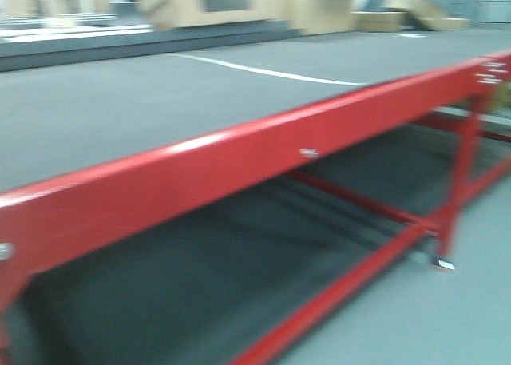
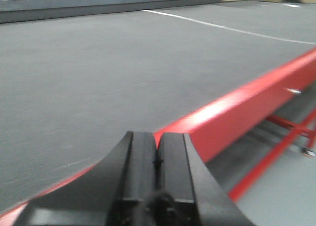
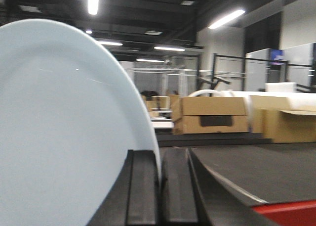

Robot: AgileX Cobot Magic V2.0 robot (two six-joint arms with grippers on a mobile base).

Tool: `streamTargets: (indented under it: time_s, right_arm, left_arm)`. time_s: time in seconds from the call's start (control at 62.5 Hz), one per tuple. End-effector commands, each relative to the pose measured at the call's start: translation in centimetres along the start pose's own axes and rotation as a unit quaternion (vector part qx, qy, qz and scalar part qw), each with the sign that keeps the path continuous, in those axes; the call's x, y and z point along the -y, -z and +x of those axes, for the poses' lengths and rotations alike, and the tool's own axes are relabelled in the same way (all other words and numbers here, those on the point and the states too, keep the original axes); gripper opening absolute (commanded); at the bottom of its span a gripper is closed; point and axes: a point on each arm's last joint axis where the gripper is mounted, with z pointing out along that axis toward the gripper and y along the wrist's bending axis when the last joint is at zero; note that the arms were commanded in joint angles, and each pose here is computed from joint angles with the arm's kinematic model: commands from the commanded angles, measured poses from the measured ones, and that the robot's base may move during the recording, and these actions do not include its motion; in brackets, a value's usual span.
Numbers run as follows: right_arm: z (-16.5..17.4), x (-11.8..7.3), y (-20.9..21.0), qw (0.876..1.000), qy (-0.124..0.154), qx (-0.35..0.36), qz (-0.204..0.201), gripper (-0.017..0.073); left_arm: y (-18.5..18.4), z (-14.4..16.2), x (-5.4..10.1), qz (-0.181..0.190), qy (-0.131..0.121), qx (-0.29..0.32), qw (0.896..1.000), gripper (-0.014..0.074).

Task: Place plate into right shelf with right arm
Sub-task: 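Drive the base to the steel shelf rack holding the plate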

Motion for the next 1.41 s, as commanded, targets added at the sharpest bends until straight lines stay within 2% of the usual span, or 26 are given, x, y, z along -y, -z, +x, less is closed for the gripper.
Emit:
streamTargets:
  time_s: [0.0, 1.392]
  right_arm:
    - [-1.40, 0.32, -0.13, 0.999, -0.002, 0.039, 0.020, 0.0056]
    - [-1.38, 0.31, -0.13, 0.999, -0.002, 0.038, 0.019, 0.0056]
  left_arm:
    - [0.04, -0.55, 0.01, 0.002, 0.004, 0.043, 0.999, -0.0047]
    - [0.04, -0.55, 0.01, 0.002, 0.004, 0.043, 0.999, -0.0047]
